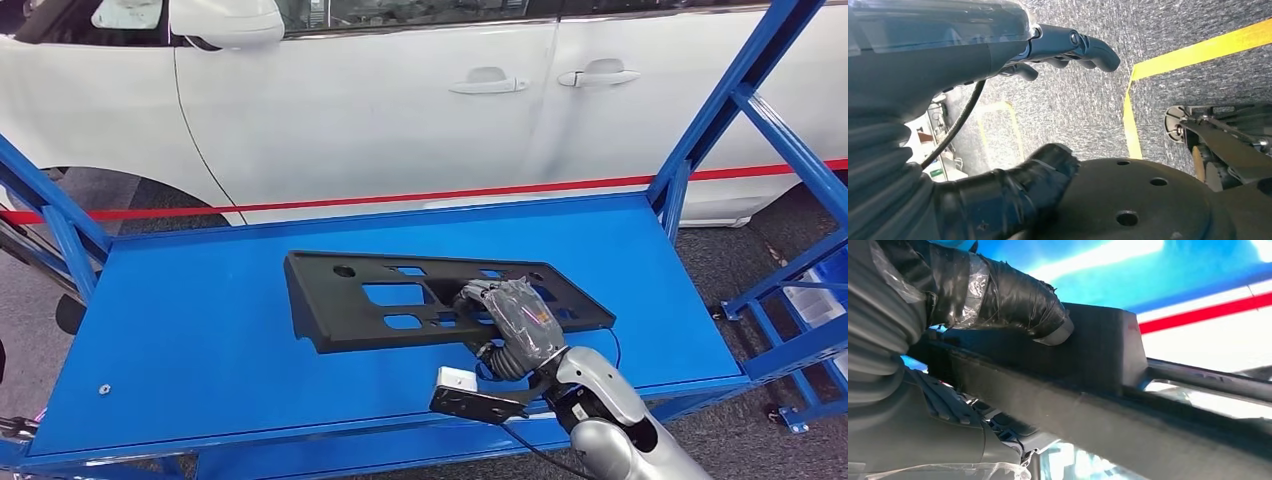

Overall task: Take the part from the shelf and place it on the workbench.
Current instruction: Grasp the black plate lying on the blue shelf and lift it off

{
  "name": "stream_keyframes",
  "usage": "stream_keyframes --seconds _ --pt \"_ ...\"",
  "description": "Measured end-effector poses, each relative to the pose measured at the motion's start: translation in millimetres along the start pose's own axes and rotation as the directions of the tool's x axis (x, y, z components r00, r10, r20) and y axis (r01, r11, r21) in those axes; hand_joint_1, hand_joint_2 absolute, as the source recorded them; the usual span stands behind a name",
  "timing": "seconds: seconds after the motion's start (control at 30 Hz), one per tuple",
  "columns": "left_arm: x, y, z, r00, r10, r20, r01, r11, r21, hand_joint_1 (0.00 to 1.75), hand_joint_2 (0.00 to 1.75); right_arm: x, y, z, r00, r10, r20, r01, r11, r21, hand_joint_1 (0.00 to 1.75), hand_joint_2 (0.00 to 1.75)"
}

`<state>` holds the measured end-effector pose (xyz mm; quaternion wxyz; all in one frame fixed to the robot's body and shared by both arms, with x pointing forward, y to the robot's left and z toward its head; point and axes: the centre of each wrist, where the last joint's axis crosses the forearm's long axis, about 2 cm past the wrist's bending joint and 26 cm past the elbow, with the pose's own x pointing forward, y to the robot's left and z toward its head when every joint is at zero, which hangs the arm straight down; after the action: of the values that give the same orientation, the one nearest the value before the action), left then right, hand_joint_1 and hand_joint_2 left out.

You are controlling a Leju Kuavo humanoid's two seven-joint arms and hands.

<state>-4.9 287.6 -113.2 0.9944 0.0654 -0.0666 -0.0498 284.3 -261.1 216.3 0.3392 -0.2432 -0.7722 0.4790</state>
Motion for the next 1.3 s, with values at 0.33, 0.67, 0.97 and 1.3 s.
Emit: stream_keyframes --seconds 0.33,0.67,0.97,1.3 --pt "0 1 0 1.000 -0.017 -0.009 0.017 1.000 -0.007 0.00 1.75 -1 -20 3 0.998 0.041 0.051 -0.040 0.999 -0.022 1.75 1.75" --pt "1 3 -1 1.000 -0.028 -0.011 0.028 1.000 -0.011 0.00 1.75 -1 -26 7 0.989 0.130 0.069 -0.126 0.990 -0.056 1.75 1.75" --pt "2 3 -1 1.000 -0.025 -0.015 0.025 1.000 -0.014 0.00 1.75 5 -30 9 0.960 0.249 0.131 -0.231 0.963 -0.140 1.75 1.75" --pt "5 5 -1 1.000 -0.014 -0.013 0.014 1.000 -0.016 0.00 1.75 23 -48 3 0.921 0.288 0.264 -0.229 0.945 -0.233 1.75 1.75"
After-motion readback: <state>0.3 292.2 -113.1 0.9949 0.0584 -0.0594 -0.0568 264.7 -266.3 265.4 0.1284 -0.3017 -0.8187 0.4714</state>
